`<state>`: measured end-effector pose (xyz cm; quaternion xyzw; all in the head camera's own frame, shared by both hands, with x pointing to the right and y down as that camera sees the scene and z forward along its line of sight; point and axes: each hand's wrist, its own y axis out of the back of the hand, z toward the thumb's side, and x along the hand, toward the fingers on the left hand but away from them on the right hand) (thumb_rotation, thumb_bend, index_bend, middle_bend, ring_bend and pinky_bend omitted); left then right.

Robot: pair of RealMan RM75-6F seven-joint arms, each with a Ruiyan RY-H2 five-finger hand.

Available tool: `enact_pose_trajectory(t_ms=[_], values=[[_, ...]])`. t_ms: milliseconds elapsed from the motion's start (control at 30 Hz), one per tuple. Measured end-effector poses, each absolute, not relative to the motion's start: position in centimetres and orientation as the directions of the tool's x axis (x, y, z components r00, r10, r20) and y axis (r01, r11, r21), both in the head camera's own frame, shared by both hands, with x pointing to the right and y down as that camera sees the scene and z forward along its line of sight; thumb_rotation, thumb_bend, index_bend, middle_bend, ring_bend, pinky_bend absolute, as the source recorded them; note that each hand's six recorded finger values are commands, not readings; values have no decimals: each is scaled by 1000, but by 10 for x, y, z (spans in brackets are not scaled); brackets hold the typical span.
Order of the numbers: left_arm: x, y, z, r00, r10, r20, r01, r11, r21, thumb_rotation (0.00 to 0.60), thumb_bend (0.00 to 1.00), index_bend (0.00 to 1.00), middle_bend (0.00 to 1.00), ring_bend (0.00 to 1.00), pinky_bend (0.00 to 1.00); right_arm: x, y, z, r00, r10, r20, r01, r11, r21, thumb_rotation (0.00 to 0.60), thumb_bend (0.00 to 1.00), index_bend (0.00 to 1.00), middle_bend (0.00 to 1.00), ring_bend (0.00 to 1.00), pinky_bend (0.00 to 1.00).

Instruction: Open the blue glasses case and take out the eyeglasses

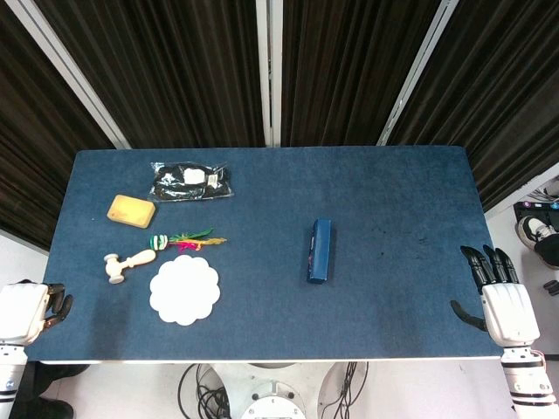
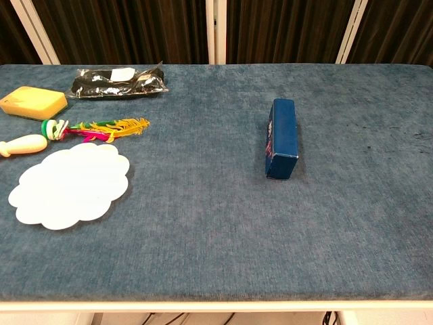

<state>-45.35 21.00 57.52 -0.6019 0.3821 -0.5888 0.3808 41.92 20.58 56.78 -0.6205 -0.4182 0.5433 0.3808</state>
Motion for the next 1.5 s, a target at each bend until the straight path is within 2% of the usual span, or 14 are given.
enact_pose_trajectory(t_ms=[333, 500, 700, 833, 1033, 1233, 1500], values=[[-453, 211, 575, 16, -908, 418, -11, -418, -908, 600, 387, 841, 989, 842, 657, 410, 205, 572, 102, 922, -373, 129, -384, -914, 600, 127, 0, 164, 0, 0], [-453, 210, 575, 15, -909, 417, -11, -417, -909, 600, 387, 841, 990, 841, 657, 391, 197, 583, 180, 891, -416, 132, -441, -888, 600, 195, 0, 192, 0, 0], [-454, 210, 575, 14, -909, 417, -13, -417, -909, 600, 387, 841, 989, 842, 657, 344, 175, 605, 332, 825, -457, 121, -518, -847, 600, 319, 0, 200, 0, 0], [-454, 210, 575, 14, -908, 418, -13, -418, -908, 600, 387, 841, 989, 842, 657, 302, 159, 621, 434, 771, -465, 116, -560, -820, 600, 334, 0, 200, 0, 0], [-454, 210, 575, 16, -908, 418, -14, -418, -908, 600, 387, 841, 990, 841, 657, 250, 147, 646, 524, 701, -483, 107, -617, -780, 600, 343, 0, 213, 0, 0], [-454, 210, 575, 18, -908, 419, -15, -419, -908, 600, 387, 842, 989, 841, 657, 218, 146, 674, 551, 649, -524, 82, -668, -740, 600, 343, 0, 220, 0, 0], [-455, 210, 575, 20, -907, 420, -14, -420, -907, 600, 387, 841, 989, 841, 657, 202, 147, 700, 544, 619, -567, 40, -694, -719, 600, 343, 0, 225, 0, 0]])
